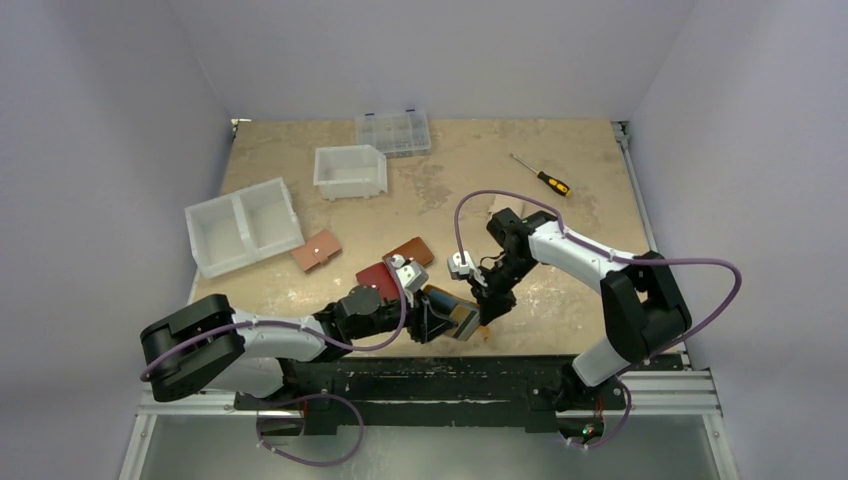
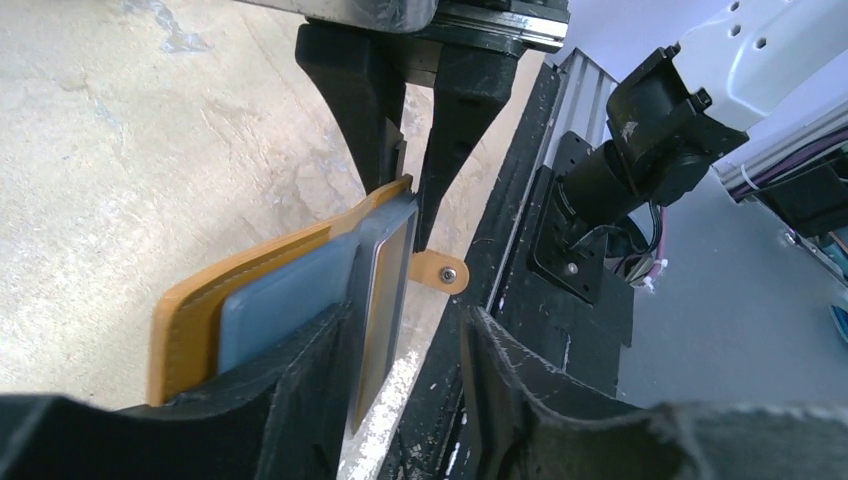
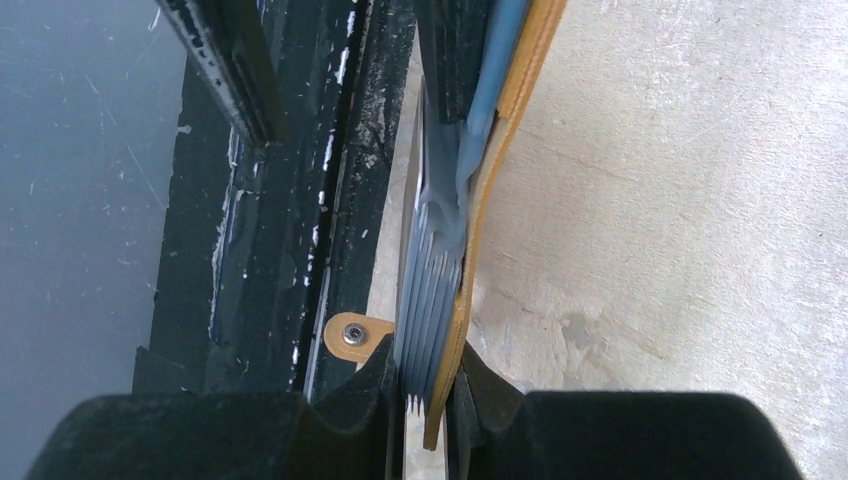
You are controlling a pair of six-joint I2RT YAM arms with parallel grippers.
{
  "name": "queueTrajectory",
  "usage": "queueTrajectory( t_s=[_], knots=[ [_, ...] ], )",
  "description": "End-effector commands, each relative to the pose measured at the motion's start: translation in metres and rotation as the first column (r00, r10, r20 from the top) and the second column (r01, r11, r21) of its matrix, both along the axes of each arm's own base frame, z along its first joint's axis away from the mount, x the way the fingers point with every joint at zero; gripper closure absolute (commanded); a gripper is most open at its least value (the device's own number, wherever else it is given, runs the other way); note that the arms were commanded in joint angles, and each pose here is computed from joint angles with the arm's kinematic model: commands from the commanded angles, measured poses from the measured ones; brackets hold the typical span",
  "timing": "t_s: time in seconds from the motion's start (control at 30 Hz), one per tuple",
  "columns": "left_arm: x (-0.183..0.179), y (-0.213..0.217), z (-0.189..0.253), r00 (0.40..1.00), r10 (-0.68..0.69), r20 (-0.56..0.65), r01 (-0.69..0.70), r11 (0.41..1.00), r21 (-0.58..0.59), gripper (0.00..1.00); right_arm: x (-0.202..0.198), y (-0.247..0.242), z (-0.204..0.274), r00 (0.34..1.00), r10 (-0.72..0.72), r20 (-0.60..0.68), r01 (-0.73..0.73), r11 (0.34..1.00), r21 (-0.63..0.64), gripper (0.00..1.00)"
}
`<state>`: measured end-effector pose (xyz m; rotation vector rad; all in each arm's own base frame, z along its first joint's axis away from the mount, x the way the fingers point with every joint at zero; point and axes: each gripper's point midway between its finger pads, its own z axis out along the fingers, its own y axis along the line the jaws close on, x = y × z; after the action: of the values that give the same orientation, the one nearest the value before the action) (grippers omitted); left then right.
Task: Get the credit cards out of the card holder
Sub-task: Remove the credit card from the card holder.
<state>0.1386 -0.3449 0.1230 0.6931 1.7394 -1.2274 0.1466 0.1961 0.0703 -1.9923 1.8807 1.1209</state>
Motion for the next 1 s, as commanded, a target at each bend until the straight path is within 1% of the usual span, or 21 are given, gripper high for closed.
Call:
queueTrajectory(
  t_s=[0.0, 0.2, 0.3, 0.47, 0.6, 0.7, 0.77, 0.8, 0.87, 0.9, 0.93, 0.97],
  knots=[
    [0.004, -0.007, 0.007, 1.0, -0.005, -0.012, 0.005, 1.0, 0.001, 0.52, 0.002, 0.006, 0.012, 1.0, 0.017, 0.002, -0.017, 0.999, 0.039, 1.0],
    [0.016, -0.006, -0.002, 0.998, 0.056, -0.014, -0.055, 0.996, 0.063, 0.49, 0.001, 0.006, 0.013, 1.0, 0.024, -0.003, -0.024, 0.999, 0.044, 1.0],
    [0.018, -0.007, -0.002, 0.998, 0.061, -0.016, -0.06, 0.996, 0.068, 0.49, 0.0, 0.006, 0.012, 1.0, 0.025, -0.008, -0.025, 0.999, 0.045, 1.0],
    [0.016, -0.013, -0.004, 0.998, 0.044, -0.037, -0.042, 0.997, 0.062, 0.53, 0.0, 0.006, 0.012, 1.0, 0.027, -0.015, -0.026, 0.999, 0.045, 1.0],
    [0.018, -0.017, -0.007, 0.998, 0.041, -0.044, -0.038, 0.997, 0.062, 0.59, -0.001, 0.006, 0.013, 0.999, 0.03, -0.015, -0.029, 0.998, 0.049, 1.0],
    [0.019, -0.02, -0.006, 0.998, 0.04, -0.041, -0.038, 0.998, 0.055, 0.66, -0.001, 0.006, 0.013, 0.999, 0.03, -0.017, -0.029, 0.998, 0.048, 1.0],
    [0.019, -0.022, -0.005, 0.998, 0.036, -0.041, -0.034, 0.998, 0.046, 0.72, -0.001, 0.006, 0.013, 0.999, 0.03, -0.017, -0.029, 0.998, 0.048, 1.0],
    [0.019, -0.023, -0.004, 0.999, 0.031, -0.041, -0.03, 0.999, 0.043, 0.77, -0.001, 0.006, 0.013, 0.999, 0.03, -0.018, -0.029, 0.998, 0.048, 1.0],
    [0.018, -0.024, -0.005, 0.999, 0.021, -0.042, -0.019, 0.999, 0.041, 0.89, -0.001, 0.006, 0.012, 0.999, 0.03, -0.018, -0.029, 0.999, 0.046, 1.0],
    [0.017, -0.025, -0.004, 0.999, 0.013, -0.04, -0.012, 0.999, 0.036, 0.97, -0.001, 0.006, 0.012, 0.999, 0.03, -0.019, -0.029, 0.999, 0.046, 1.0],
    [0.015, -0.026, -0.005, 0.999, 0.005, -0.041, -0.003, 0.999, 0.034, 1.0, -0.001, 0.006, 0.013, 0.999, 0.031, -0.017, -0.03, 0.999, 0.045, 1.0],
    [0.014, -0.026, -0.004, 0.999, -0.002, -0.042, 0.004, 0.999, 0.032, 1.0, -0.001, 0.006, 0.012, 0.999, 0.03, -0.019, -0.029, 0.999, 0.044, 1.0]
  ],
)
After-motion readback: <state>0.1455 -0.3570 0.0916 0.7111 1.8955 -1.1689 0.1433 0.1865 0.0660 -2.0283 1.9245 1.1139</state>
